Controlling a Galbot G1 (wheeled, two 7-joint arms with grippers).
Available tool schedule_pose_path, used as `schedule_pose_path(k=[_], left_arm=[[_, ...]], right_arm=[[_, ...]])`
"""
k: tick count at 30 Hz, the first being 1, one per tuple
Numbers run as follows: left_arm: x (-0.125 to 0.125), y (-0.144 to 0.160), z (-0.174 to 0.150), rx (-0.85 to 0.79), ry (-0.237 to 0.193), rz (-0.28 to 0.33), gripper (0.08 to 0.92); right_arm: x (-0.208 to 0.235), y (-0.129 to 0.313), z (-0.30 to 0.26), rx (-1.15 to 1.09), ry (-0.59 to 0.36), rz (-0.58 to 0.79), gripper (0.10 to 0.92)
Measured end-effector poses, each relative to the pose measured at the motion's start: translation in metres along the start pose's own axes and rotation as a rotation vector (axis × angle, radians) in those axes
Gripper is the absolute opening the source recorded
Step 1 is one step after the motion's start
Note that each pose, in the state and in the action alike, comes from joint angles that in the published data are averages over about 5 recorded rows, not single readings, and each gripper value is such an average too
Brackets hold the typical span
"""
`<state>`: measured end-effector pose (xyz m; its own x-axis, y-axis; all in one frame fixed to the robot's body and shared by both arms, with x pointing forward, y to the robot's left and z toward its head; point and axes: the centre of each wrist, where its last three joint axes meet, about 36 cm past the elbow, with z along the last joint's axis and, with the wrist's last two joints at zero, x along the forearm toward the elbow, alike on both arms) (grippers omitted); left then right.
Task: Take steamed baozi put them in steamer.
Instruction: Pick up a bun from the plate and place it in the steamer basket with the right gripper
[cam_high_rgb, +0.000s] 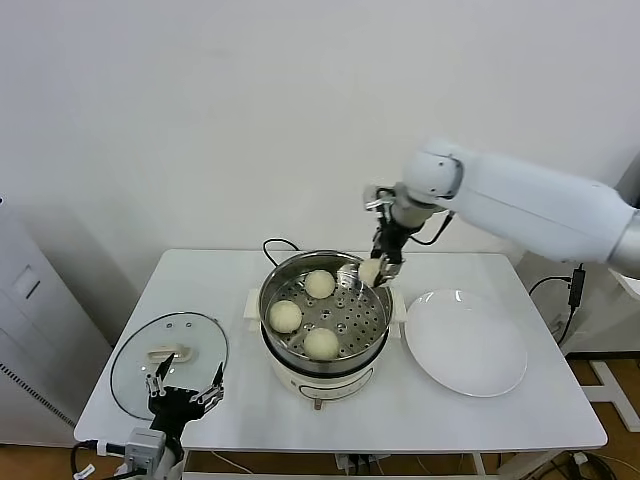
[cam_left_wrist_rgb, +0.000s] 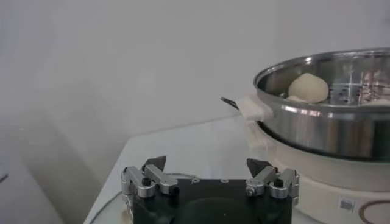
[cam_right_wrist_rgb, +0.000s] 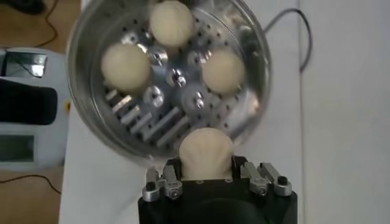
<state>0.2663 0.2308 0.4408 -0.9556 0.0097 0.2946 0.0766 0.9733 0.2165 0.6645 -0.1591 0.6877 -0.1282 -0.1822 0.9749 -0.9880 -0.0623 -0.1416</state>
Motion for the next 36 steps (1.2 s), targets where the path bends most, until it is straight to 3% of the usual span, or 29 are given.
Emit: schedule_pose_path(k=[19,32,36], left_arm=[[-0.001,0.002,-0.002,0.011,-0.010,-0.002,0.823],[0.000,0.002,-0.004,0.011,-0.013,-0.003,0.823],[0.001,0.003,-0.004,0.010,-0.013,-0.003,0.823]], right_arm=[[-0.070,0.012,-0.040,0.035,0.103,0.015,0.492],[-0.089,0.018,-0.046,0.057,0.139,0.030,0.501],[-0.089,0.020,-0.045,0.056,0.142,0.027,0.548]])
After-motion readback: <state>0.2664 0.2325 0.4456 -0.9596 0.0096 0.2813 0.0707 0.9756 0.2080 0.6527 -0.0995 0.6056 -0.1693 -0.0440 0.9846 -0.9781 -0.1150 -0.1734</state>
